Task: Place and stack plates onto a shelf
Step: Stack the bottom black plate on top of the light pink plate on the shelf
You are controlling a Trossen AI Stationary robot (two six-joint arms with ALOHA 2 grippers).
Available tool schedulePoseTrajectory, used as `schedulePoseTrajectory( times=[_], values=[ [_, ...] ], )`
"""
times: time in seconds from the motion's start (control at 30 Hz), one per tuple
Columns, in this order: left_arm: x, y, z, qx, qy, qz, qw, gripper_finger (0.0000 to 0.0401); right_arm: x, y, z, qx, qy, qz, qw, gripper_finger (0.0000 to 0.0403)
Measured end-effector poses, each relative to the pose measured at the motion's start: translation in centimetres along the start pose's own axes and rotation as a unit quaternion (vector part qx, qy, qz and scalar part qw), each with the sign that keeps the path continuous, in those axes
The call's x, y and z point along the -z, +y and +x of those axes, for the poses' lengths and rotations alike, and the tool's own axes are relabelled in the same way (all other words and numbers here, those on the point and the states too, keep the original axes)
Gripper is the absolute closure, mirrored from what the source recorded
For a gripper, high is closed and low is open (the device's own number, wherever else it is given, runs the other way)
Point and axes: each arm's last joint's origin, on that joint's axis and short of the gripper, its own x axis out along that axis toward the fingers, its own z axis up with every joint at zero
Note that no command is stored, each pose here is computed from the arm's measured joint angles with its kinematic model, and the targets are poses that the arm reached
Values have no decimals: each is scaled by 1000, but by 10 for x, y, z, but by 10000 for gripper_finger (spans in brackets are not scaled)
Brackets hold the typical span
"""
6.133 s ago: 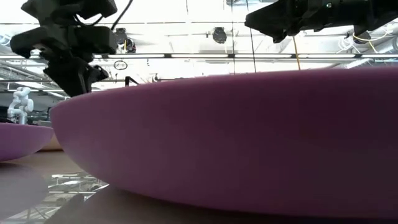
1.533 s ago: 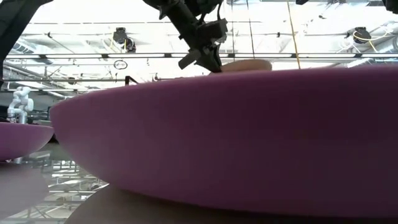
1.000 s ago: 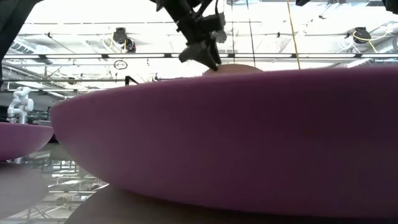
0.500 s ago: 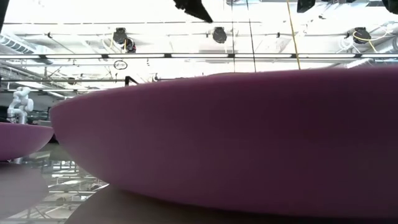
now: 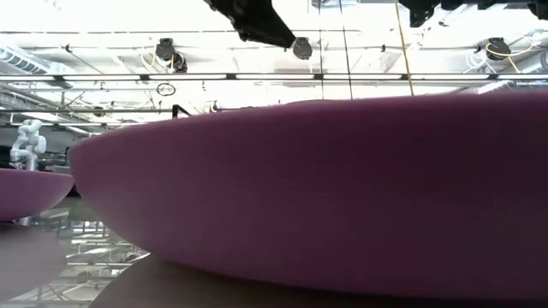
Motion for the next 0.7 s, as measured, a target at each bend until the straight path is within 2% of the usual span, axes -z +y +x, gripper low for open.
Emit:
schedulePoseTrajectory(
  times=[0.23, 0.33, 0.43, 0.53, 0.7],
  values=[
    [17, -26, -40, 17, -154, -11, 988, 231, 1, -2, 0, 41, 10, 6, 999, 275],
    [31, -32, -53, 18, -198, -27, 980, 231, 1, -3, 0, 49, 12, 9, 999, 275],
    [46, -36, -60, 19, -222, -49, 974, 231, 2, -2, 1, 49, 14, 20, 998, 275],
    [62, -39, -59, 21, -218, -60, 974, 231, 8, 0, 6, 50, 32, 21, 998, 275],
    [70, -39, -57, 12, -222, -58, 973, 231, 28, 1, 15, 117, 110, 5, 987, 275]
  ],
)
